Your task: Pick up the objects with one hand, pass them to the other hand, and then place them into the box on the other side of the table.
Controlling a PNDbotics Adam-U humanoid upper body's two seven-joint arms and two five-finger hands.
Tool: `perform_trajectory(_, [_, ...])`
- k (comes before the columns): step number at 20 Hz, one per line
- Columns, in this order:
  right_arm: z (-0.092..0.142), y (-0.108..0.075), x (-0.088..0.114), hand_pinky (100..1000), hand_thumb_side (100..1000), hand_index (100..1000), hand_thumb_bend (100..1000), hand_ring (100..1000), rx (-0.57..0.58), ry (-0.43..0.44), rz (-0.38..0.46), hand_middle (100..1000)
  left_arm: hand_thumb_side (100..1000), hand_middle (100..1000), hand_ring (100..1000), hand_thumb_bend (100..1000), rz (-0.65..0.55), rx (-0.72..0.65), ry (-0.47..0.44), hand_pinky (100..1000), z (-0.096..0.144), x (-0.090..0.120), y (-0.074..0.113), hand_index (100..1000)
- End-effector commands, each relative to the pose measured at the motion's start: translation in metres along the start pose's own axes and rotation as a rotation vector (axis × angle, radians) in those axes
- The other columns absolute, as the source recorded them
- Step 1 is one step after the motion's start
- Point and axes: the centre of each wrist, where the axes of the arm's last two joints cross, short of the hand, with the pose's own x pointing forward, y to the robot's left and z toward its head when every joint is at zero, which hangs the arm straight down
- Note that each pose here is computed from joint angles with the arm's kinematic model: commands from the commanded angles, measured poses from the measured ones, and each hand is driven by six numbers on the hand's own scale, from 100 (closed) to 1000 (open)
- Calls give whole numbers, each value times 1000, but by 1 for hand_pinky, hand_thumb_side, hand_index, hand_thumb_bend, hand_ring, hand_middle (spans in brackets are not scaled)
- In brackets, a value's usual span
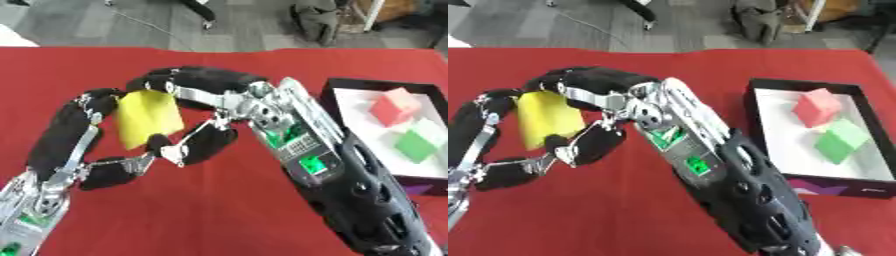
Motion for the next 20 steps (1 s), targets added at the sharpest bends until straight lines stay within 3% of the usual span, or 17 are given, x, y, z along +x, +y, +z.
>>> perform_trajectory(1, [-1, -5, 0, 979, 139, 985, 140, 1000, -9, 7, 29, 945, 484, 485, 470, 100, 13, 44, -61, 551, -7, 8, 10, 600])
perform_trajectory(7, [0, -5, 0, 967, 145, 894, 106, 1000, -25, 16, 22, 855, 468, 485, 470, 100, 19, 54, -82, 551, -6, 9, 10, 601])
perform_trajectory(11, [6, -8, -2, 944, 115, 781, 100, 1000, -77, 31, -9, 744, 354, 492, 474, 100, 20, 59, -65, 552, -6, 8, 10, 611])
perform_trajectory(12, [8, -9, -1, 933, 100, 719, 100, 1000, -98, 38, -18, 673, 276, 497, 478, 100, 19, 63, -54, 554, -5, 7, 10, 618])
perform_trajectory(14, [11, -11, 0, 907, 100, 630, 100, 972, -137, 46, -33, 571, 233, 514, 491, 100, 16, 76, -26, 563, -4, 5, 10, 638])
perform_trajectory(17, [13, -12, 1, 886, 100, 591, 100, 911, -184, 49, -69, 522, 313, 563, 529, 100, 22, 106, 45, 596, 0, 0, 8, 705])
perform_trajectory(20, [16, -13, 1, 881, 100, 579, 100, 897, -227, 54, -106, 510, 528, 653, 613, 289, 37, 114, 147, 665, 6, -11, 3, 844])
